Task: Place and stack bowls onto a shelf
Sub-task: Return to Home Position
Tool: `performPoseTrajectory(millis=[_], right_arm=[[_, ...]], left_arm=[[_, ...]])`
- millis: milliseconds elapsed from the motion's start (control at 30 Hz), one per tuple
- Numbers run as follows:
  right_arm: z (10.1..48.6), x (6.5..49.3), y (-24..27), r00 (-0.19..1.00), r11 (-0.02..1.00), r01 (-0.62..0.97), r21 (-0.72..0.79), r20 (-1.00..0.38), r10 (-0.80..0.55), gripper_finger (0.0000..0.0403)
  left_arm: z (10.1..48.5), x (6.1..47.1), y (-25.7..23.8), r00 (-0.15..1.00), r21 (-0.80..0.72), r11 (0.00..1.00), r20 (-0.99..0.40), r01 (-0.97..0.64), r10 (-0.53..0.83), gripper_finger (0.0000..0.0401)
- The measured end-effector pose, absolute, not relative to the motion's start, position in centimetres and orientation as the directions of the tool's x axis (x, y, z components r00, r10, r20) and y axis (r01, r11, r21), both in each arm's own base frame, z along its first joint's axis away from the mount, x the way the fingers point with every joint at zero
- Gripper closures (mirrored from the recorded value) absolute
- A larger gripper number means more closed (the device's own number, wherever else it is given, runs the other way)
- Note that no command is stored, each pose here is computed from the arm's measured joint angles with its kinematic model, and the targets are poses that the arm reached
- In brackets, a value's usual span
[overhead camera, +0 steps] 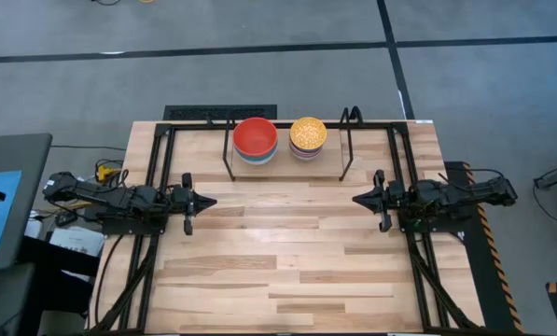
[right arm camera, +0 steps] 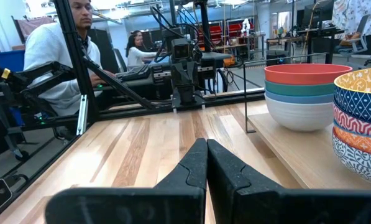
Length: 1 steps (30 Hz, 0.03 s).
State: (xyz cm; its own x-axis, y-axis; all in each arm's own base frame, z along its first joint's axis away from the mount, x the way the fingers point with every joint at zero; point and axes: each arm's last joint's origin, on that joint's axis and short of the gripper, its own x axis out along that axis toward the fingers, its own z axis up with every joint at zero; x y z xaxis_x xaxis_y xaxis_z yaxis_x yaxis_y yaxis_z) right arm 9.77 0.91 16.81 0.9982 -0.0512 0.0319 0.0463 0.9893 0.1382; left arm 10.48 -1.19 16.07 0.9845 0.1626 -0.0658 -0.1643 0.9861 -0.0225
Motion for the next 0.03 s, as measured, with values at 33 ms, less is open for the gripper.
performPoseTrajectory(millis=[33], right_arm=[[16.81,9.77,0.91,0.998,0.989,0.046,0.138,0.032,-0.051,0.0375]], left_arm=[[16.07,10.48,-1.18,0.984,-0.023,0.986,-0.066,-0.164,0.163,0.0401]])
